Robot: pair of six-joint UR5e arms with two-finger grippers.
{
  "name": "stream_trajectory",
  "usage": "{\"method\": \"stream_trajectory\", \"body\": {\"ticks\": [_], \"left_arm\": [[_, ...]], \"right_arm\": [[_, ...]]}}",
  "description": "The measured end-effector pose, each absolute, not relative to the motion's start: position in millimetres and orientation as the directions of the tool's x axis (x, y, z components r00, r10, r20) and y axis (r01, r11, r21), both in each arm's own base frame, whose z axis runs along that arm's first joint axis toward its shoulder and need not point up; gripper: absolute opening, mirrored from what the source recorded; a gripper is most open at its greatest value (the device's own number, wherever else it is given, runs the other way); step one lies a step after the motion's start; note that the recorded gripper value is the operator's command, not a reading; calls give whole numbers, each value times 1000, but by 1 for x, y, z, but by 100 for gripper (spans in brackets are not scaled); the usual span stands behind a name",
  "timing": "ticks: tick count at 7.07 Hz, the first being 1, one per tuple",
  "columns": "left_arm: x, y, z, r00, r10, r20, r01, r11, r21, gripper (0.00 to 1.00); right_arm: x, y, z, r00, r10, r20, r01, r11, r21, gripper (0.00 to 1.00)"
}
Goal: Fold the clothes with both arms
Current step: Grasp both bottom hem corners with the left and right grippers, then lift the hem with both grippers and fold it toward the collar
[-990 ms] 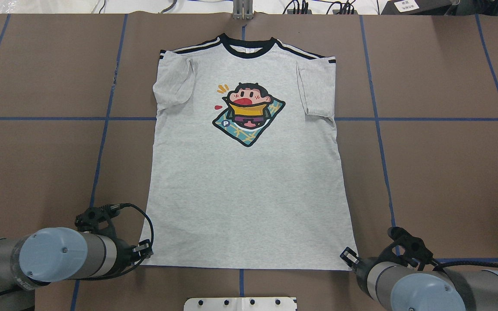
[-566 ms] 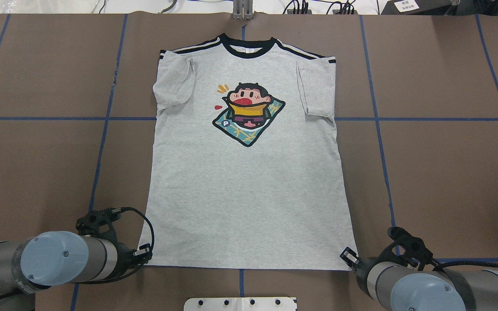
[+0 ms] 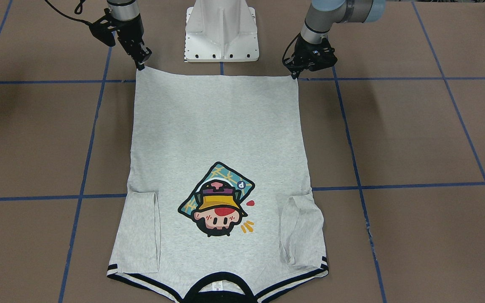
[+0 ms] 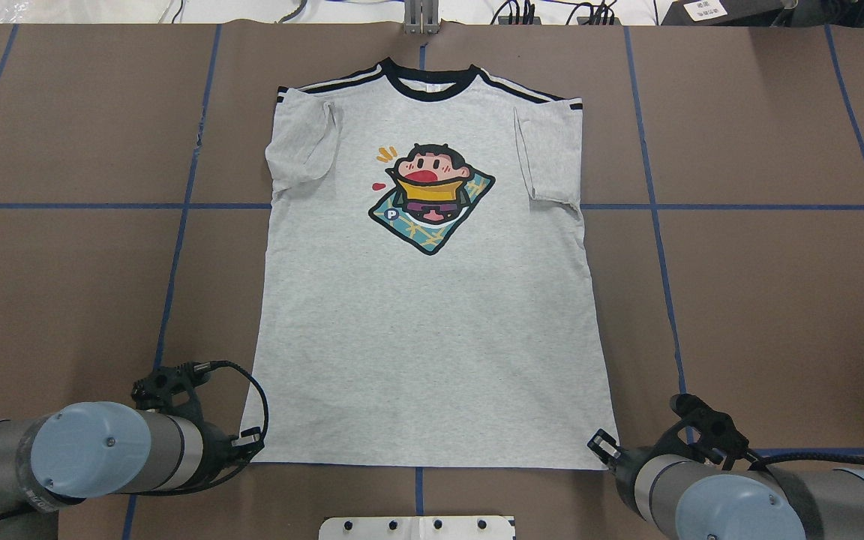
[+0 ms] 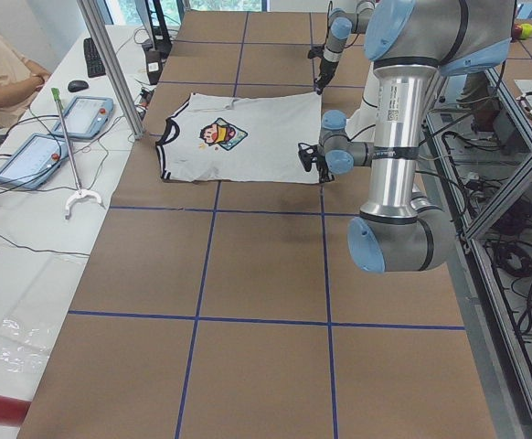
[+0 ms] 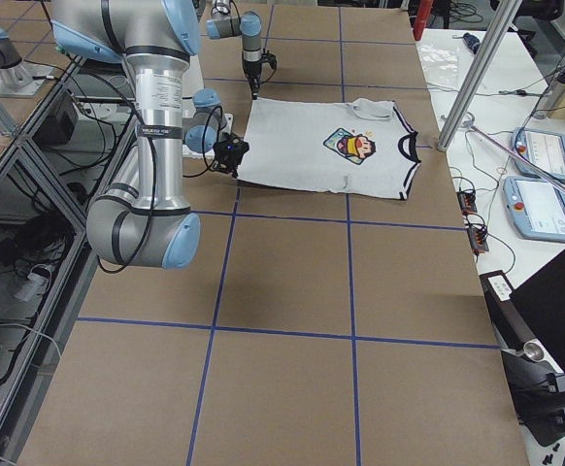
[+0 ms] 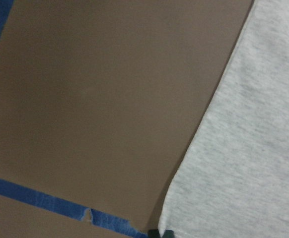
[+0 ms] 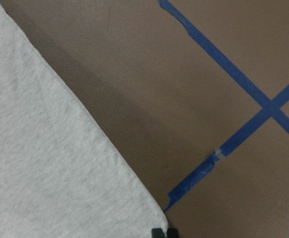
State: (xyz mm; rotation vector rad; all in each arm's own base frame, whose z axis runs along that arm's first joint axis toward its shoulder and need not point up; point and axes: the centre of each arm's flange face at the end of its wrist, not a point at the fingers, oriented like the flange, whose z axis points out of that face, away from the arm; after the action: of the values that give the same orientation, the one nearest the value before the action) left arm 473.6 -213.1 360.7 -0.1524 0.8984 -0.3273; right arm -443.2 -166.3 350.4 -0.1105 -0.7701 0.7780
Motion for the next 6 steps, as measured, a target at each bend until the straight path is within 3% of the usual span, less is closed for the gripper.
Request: {"method": "stream_trajectory", "body": {"ticks": [6], "left_arm": [[399, -176, 256, 503, -301, -810, 111, 952, -285, 0]], "right_arm": [[-397, -162, 298, 413, 672, 614, -556, 720, -415, 0]]}}
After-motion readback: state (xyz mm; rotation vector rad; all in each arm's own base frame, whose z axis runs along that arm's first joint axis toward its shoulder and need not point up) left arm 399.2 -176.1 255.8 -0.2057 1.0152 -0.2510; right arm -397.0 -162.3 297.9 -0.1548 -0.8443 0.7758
